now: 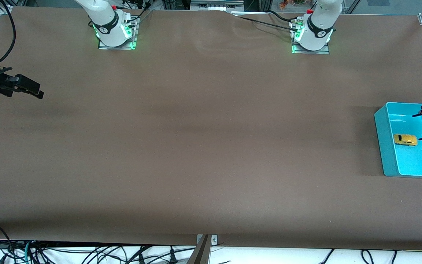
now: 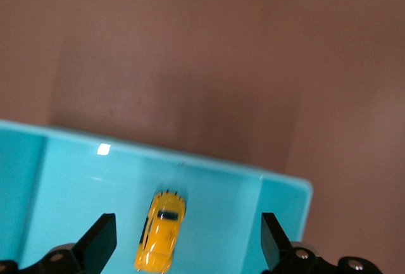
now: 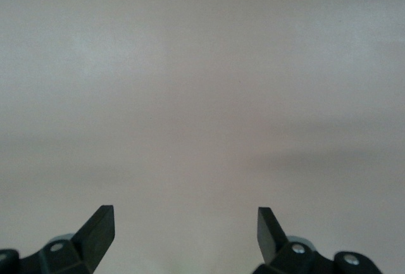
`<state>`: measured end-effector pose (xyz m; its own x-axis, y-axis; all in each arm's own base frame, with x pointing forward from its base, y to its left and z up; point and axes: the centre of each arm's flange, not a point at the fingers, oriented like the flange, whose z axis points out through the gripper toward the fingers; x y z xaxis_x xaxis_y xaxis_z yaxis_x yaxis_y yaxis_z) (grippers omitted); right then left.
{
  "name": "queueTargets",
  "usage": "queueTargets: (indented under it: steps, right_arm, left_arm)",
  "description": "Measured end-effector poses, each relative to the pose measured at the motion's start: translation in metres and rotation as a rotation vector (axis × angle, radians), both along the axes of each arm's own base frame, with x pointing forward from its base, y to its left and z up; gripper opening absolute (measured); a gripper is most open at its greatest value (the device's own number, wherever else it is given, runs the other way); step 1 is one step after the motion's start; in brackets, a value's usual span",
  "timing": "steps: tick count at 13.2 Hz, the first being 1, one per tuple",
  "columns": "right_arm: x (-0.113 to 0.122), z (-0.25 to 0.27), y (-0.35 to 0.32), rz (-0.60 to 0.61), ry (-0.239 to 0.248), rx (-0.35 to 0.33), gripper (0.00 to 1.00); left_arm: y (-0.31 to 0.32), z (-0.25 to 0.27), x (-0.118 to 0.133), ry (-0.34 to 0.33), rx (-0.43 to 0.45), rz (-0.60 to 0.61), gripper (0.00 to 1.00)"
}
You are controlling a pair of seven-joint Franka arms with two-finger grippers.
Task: Wind and store yellow beetle car
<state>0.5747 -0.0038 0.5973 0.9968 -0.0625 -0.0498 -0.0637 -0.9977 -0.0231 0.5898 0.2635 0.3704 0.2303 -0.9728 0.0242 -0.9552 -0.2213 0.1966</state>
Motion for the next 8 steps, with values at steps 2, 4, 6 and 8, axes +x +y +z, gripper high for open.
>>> queueTargets:
  steps: [2,4,6,8]
  right_arm:
    - [0.0,0.0,0.0,0.0,0.001,0.0,1.0]
    - [0.0,0.0,0.0,-0.001,0.001,0.0,1.0]
    - [0.0,-0.001,-0.001,-0.001,0.001,0.0,1.0]
    - [0.0,-0.001,-0.001,-0.001,0.001,0.0,1.0]
  left_arm:
    - [-0.076,0.054,0.018,0.035,0.051,0.098,1.0]
    - [-0.154,0.113,0.029,0.021,0.12,0.246,1.0]
    - [-0.221,0.166,0.028,-0.024,0.179,0.452,1.0]
    - [-0.254,0.189,0.025,-0.044,0.195,0.721,1.0]
